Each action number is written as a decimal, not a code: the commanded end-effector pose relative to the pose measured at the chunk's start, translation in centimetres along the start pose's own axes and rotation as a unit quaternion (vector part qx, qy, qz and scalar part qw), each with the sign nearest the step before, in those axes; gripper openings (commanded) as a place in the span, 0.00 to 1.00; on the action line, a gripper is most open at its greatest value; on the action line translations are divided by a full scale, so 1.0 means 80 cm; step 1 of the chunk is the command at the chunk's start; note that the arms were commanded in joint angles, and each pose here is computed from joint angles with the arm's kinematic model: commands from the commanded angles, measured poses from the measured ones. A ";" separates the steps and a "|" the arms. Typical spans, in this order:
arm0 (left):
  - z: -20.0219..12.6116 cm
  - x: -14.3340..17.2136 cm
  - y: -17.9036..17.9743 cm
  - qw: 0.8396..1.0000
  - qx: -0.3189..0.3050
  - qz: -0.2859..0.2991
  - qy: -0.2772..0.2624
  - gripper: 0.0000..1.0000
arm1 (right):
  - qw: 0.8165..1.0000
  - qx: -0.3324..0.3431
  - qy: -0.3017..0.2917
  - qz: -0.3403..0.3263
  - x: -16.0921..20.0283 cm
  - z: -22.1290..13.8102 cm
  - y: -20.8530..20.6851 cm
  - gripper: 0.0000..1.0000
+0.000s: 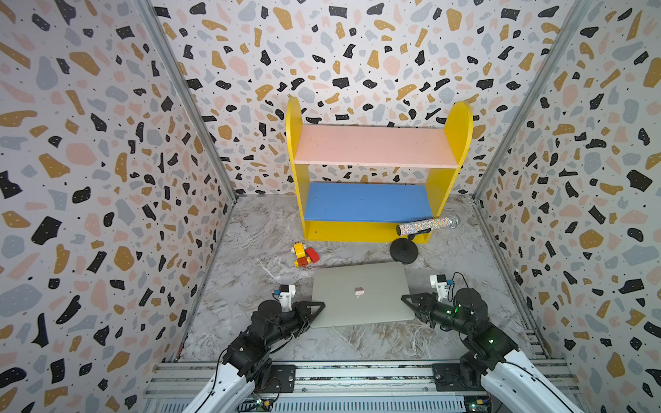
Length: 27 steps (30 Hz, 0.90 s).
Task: Close the laptop lid and set it aside
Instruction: Pick up the laptop from the center of the board.
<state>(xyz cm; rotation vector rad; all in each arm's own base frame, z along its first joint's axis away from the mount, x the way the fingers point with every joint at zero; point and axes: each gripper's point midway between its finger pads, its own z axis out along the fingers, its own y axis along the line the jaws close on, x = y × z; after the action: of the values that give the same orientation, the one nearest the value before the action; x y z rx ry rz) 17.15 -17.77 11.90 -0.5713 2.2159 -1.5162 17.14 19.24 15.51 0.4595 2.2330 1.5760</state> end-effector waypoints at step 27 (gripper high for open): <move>-0.048 -0.008 -0.209 0.975 0.137 0.177 0.002 0.13 | 0.984 -0.113 0.041 -0.131 0.013 -0.043 0.162 0.00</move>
<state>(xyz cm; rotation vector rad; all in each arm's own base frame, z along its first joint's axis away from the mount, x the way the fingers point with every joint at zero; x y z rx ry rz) 19.64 -17.82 24.25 -0.4060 2.0352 -1.4762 18.03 19.10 24.50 0.3725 2.1063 1.5813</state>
